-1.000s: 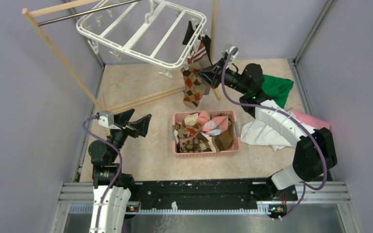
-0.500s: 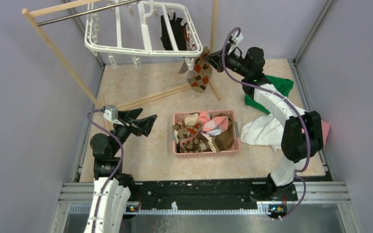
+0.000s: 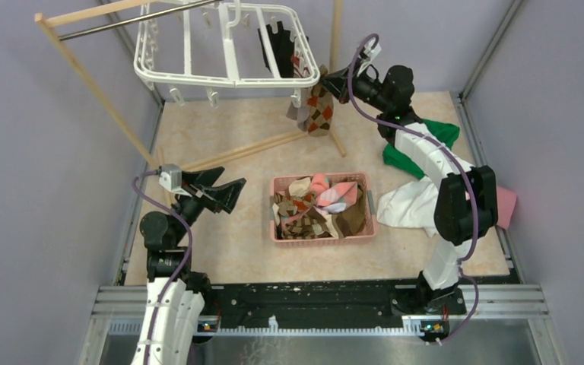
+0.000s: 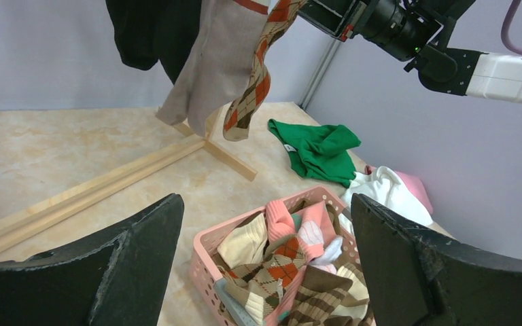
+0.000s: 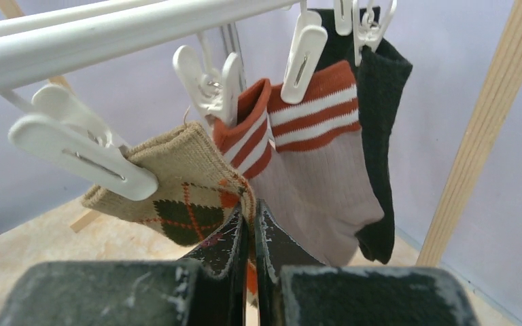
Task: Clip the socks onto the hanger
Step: Rotate the hanger at the clothesline.
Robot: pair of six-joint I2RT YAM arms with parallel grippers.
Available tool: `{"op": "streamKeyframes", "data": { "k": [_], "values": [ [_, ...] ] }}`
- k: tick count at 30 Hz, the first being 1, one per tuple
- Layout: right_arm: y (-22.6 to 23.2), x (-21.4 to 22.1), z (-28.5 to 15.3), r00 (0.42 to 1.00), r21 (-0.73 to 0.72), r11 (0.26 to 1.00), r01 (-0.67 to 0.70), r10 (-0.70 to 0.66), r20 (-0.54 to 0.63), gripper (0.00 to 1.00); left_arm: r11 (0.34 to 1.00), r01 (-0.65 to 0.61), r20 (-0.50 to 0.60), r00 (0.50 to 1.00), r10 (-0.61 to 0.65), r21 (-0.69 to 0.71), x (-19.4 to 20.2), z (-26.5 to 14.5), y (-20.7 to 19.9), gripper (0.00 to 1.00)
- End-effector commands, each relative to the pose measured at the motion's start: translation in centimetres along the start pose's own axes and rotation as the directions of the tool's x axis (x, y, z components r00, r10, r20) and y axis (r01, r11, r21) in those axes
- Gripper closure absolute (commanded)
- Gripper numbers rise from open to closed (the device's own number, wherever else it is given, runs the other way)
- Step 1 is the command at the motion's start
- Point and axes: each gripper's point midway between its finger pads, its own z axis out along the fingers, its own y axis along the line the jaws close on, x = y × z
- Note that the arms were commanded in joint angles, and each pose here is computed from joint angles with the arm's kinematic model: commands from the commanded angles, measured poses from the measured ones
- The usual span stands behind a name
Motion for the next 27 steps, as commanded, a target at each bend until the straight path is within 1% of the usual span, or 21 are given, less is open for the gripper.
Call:
{"op": "streamKeyframes", "data": {
  "k": [1,3,6,14,20,25,27],
  "values": [
    [0.5,-3.2,0.0,0.996,-0.007,0.999,0.054,-0.053,0.070,1.00,0.999,-0.020,0.038,0.999,0.018,0.050,-1.0,0.2,-0.9,0.02],
    [-1.1,-3.3,0.3,0.997,0.059,0.997,0.054,-0.058,0.060,1.00,0.998,-0.014,0.040,0.999,0.012,0.053,-1.0,0.3,-0.9,0.02],
    [-2.8,-3.9,0.9,0.996,0.118,0.992,0.049,-0.056,0.063,1.00,0.998,-0.011,0.042,0.999,0.008,0.063,-1.2,0.5,-1.0,0.02],
    [-6.3,-3.3,2.4,0.998,0.202,0.979,0.028,-0.038,0.043,1.00,0.998,-0.007,0.047,0.999,0.004,0.062,-1.3,0.7,-0.9,0.02],
    [-6.1,-3.8,2.8,0.997,0.181,0.983,0.021,-0.034,0.067,1.00,0.998,-0.009,0.048,0.999,0.006,0.059,-1.5,0.9,-0.9,0.02],
    [-3.5,-4.7,1.8,0.993,0.093,0.994,0.058,-0.067,0.102,1.00,0.998,-0.008,0.053,0.999,0.004,0.060,-1.6,1.0,-0.8,0.02],
    [-3.1,-4.9,1.5,0.992,0.086,0.994,0.065,-0.074,0.105,1.00,0.998,-0.003,0.053,0.999,0.000,0.062,-1.6,1.0,-0.8,0.02]
  ]
}}
